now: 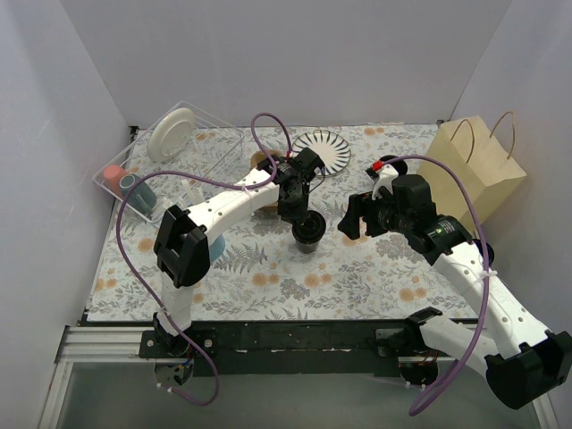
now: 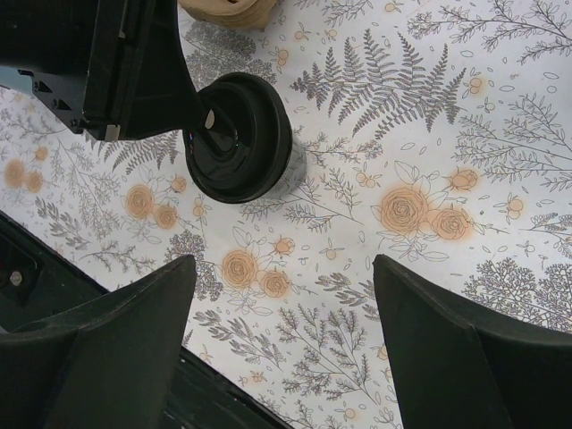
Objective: Pack the takeout coffee
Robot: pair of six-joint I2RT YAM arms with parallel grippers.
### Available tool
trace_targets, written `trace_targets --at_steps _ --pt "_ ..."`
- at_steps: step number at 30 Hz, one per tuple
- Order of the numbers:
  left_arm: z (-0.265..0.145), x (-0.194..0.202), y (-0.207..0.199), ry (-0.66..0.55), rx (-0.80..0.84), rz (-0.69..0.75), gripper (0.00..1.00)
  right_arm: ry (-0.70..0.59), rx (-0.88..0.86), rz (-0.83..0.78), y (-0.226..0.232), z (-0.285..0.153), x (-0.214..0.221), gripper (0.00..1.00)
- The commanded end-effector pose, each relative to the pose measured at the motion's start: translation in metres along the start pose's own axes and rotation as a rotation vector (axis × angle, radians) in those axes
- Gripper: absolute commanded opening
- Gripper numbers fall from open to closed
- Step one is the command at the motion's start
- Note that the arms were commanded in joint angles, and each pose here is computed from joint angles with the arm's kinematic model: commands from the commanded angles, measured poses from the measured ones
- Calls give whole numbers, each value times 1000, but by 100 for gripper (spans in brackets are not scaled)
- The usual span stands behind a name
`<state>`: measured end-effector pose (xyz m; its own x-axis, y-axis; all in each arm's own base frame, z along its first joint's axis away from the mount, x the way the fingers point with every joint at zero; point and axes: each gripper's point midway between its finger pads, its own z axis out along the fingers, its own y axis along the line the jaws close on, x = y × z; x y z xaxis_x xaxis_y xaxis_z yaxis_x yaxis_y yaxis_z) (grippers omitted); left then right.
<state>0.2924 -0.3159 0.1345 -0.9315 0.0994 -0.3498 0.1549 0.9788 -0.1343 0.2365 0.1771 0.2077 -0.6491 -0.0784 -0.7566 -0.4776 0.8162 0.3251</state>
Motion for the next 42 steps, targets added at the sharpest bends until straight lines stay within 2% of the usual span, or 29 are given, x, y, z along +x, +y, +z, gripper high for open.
trace_targets --at_steps 1,18,22,23,28,34,36,42 --pt "-15 -6 -6 -26 25 4 16 -37 6 -26 -2 0 -10 87" --pt "-23 -13 -5 -56 18 -5 19 -28 -6 3 0 6 -7 87" --pt "-39 -21 -5 -114 43 -30 26 -39 -39 59 6 15 -11 86" --pt "-42 -22 -6 -125 52 -35 31 -51 -43 70 6 18 -15 86" --pt "-49 -24 -2 -183 79 -66 37 -70 -55 123 8 33 -26 85" --pt "-54 -19 11 -222 142 -122 45 -8 -98 106 9 60 -24 82" --pt "-66 -25 11 -255 215 -159 51 39 -92 91 5 71 -16 81" --pt "-69 -19 20 -280 310 -206 57 112 -143 79 8 91 -7 79"
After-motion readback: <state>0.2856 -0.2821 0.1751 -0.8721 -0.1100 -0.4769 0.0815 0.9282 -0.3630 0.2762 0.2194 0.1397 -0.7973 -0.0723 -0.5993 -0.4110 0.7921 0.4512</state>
